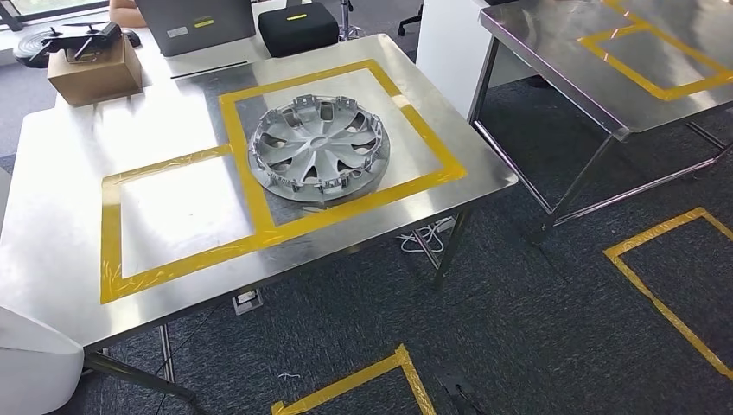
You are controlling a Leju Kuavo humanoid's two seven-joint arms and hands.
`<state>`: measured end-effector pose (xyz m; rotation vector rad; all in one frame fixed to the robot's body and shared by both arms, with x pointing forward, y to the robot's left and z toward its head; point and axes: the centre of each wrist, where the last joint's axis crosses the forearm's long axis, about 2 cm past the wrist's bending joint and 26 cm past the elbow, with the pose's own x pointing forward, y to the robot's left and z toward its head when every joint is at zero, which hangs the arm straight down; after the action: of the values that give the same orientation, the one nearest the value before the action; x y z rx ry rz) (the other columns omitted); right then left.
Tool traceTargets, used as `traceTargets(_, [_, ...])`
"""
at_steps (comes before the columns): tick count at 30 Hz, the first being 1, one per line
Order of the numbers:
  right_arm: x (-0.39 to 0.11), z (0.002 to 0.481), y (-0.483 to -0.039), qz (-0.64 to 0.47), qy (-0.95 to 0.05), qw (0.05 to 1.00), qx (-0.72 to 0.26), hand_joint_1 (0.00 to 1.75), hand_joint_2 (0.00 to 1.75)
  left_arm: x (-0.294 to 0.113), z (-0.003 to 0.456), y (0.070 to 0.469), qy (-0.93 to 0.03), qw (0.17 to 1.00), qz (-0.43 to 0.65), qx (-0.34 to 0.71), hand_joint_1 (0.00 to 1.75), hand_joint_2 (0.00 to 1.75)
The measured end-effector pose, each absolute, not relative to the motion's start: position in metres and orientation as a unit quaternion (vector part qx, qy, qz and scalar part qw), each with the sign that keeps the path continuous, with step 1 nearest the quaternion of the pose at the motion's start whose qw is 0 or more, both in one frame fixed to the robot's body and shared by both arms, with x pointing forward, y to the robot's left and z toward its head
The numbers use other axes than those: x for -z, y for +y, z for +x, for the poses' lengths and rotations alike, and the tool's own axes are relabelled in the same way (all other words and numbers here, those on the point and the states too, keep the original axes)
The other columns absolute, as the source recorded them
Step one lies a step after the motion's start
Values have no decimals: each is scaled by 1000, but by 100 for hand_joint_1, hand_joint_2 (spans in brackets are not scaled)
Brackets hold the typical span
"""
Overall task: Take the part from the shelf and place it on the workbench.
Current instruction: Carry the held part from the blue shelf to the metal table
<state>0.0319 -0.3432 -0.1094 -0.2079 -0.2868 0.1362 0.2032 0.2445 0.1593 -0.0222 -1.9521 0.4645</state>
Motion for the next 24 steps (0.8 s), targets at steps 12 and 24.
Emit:
traceTargets(12, [109, 36, -343, -108, -142, 981, -79, 0, 175, -161, 200, 252, -823, 533, 27, -194, 175, 175])
traceTargets(24, [108, 42, -347, -118, -126, 981, -84, 0, 175, -167, 238, 314, -793, 504, 341, -24, 175, 175])
